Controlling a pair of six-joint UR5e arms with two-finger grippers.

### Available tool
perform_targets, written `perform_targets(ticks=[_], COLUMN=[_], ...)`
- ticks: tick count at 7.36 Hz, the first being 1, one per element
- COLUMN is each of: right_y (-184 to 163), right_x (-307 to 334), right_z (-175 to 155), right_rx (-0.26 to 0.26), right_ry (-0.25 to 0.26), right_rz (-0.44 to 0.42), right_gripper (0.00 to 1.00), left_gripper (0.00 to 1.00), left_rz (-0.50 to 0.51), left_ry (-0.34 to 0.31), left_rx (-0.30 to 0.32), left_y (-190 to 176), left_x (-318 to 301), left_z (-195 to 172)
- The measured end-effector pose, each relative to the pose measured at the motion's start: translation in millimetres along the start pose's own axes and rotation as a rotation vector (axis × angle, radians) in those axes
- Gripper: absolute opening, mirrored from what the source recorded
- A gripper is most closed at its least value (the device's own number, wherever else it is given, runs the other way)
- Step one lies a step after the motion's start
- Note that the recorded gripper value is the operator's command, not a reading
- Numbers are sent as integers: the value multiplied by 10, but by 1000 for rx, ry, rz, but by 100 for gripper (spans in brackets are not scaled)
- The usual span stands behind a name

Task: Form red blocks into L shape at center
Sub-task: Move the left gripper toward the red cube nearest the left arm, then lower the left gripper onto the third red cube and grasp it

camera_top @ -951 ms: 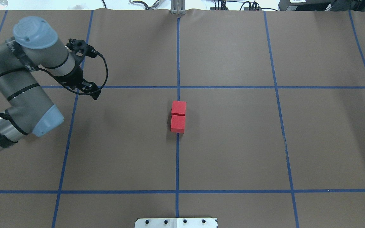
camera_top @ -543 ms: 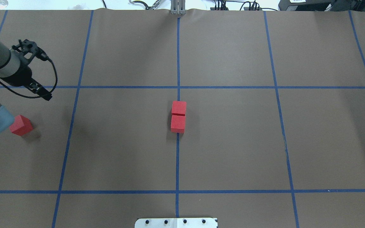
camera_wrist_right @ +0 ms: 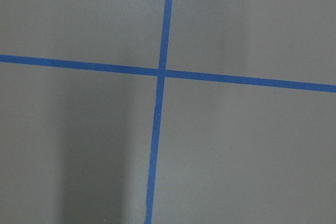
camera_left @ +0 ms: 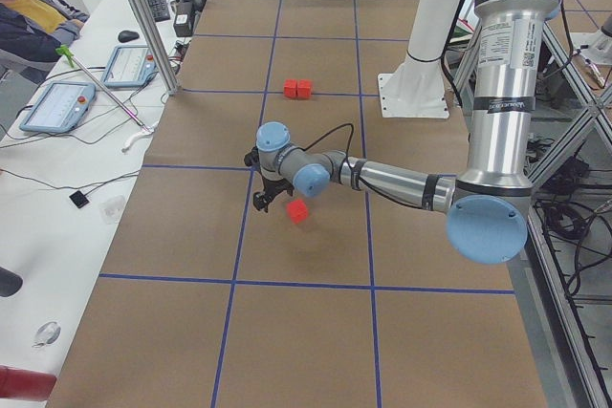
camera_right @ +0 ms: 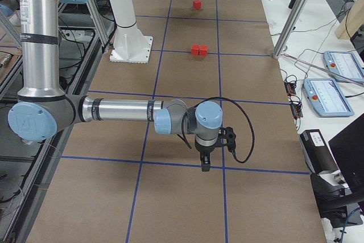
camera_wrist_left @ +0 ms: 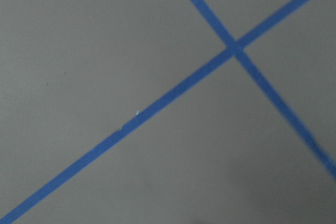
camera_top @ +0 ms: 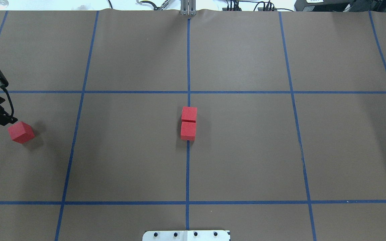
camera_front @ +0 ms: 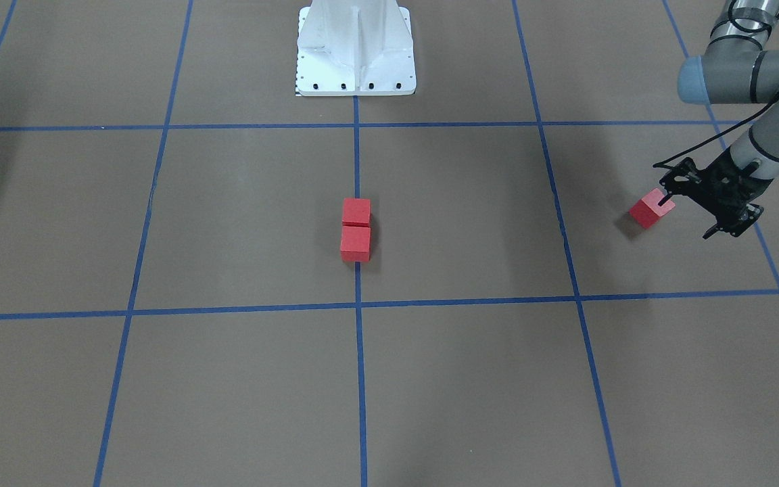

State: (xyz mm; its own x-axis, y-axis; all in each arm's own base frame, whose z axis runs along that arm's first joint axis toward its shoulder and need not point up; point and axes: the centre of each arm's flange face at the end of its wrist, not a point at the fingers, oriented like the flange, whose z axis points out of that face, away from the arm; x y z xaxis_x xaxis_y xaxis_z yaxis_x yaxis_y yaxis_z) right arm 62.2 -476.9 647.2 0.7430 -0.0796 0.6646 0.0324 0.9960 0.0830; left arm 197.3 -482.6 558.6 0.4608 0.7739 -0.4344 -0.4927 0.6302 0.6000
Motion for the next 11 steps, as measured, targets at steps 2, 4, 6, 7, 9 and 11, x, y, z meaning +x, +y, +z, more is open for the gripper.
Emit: perform_targets(ticks=[2,4,6,7,9,11], right_y=[-22,-33,-40,-41,-41,-41], right_x=[-15,-22,-27,-28,-27,-27], right_z=[-17,-25,-31,-33,-34,-32], right_rx=[4,6,8,8,8,8], right_ry=[0,0,0,0,0,0], right_rz=[-3,-5,-9,-10,-12,-11], right_gripper=[99,99,99,99,99,99], left_gripper=[99,99,99,99,98,91], left_rz=[45,74,74,74,68,64], left_ry=[9,28,38,35,33,38], left_rx=[29,54,59,56,39,22], left_y=[151,178,154,167,259,356], left_x=[59,225,434,460,456,473], left_z=[22,133,305,352,412,461])
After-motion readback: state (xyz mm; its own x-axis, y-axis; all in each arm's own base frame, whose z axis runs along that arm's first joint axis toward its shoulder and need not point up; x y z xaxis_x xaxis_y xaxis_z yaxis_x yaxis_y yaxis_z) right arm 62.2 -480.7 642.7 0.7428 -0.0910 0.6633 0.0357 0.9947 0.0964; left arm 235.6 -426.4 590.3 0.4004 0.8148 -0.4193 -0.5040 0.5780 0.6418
